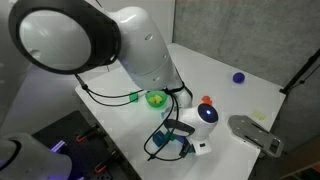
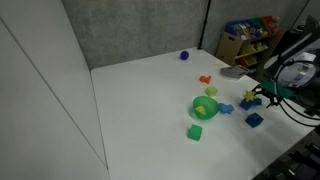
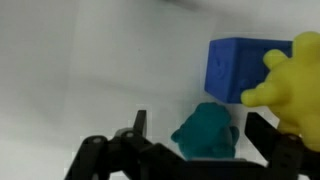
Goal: Put the green toy inside the green bowl
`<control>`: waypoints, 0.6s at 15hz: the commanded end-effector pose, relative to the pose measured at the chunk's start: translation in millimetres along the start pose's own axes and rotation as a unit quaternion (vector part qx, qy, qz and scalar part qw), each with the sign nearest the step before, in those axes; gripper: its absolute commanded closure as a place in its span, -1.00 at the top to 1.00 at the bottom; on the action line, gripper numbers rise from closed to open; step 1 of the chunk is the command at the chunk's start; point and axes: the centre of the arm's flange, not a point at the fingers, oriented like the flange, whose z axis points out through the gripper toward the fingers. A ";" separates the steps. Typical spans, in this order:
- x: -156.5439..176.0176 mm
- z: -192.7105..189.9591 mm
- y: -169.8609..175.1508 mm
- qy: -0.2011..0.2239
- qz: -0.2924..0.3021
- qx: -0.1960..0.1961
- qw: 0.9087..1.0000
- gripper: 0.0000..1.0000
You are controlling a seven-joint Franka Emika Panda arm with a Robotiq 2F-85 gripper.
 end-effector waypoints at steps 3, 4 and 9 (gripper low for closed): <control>0.4 7.4 -2.0 0.003 -0.058 0.053 0.997 1.00; 1.0 7.2 -2.6 0.006 -0.071 0.058 0.996 1.00; 10.2 4.4 0.1 0.025 -0.137 0.067 0.988 1.00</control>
